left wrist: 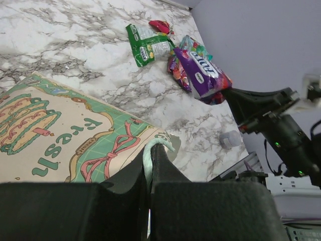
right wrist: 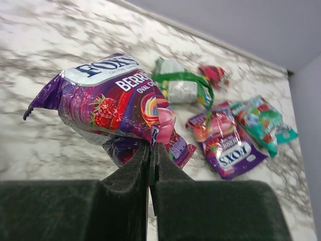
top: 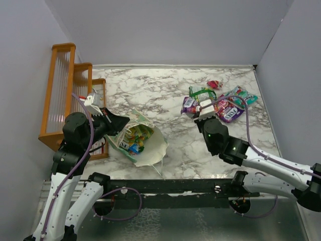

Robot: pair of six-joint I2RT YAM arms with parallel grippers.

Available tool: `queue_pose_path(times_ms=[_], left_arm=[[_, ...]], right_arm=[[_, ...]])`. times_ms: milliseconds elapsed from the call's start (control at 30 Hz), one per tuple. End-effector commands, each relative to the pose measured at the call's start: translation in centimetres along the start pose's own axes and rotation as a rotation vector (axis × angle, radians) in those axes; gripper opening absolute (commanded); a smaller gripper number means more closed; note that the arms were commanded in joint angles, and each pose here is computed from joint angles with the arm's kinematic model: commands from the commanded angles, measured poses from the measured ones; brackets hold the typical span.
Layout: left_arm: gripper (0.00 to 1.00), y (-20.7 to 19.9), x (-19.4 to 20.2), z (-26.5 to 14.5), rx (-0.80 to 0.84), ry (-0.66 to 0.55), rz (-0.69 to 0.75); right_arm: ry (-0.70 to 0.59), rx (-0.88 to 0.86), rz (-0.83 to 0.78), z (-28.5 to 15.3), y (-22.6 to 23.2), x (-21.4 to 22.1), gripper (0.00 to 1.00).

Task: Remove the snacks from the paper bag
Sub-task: Place the snack at the center of the board.

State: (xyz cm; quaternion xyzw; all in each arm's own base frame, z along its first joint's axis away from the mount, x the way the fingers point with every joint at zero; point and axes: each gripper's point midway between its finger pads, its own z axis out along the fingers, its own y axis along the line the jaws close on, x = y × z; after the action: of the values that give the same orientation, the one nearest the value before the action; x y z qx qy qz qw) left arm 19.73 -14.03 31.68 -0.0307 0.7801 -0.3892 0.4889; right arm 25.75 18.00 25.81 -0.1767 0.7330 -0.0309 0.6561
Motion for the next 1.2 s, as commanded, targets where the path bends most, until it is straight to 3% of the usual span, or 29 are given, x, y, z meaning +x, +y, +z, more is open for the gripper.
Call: queue_pose_path(times_ms=[0, 300, 700, 800, 967, 1067, 1167], left_arm=[[0.0, -0.5, -0.8, -0.2, 0.008, -0.021, 0.009], [0.0, -0.7, -0.8, -0.5, 0.012, -0.023, 0.012], [0.0, -1.3, -0.1, -0.2, 0.061, 0.002, 0.011], [0.0, -1.5, 0.7, 0.0, 0.098, 0.04, 0.013], [0.0, -2.7, 2.0, 0.2, 0.209, 0.081, 0.009], [0.0, -3.2, 3.2, 0.4, 0.282, 0.128, -0.004], [0.0, -3.6, 4.1, 0.2, 0.337, 0.154, -0.014]], right_arm=[[0.104, 0.183, 0.099, 3.1, -3.3, 3.6, 0.01], [0.355, 0.267, 0.178, 6.1, -4.6, 12.4, 0.01], [0.472, 0.362, 0.102, 6.3, -5.8, 19.0, 0.02], [0.475, 0.353, 0.098, 6.4, -5.7, 19.2, 0.1], [0.447, 0.273, 0.138, 6.5, -4.6, 18.4, 0.41], [0.376, 0.205, 0.192, 6.4, -4.2, 15.8, 0.58], [0.285, 0.076, 0.235, 6.0, -3.1, 12.4, 0.66]])
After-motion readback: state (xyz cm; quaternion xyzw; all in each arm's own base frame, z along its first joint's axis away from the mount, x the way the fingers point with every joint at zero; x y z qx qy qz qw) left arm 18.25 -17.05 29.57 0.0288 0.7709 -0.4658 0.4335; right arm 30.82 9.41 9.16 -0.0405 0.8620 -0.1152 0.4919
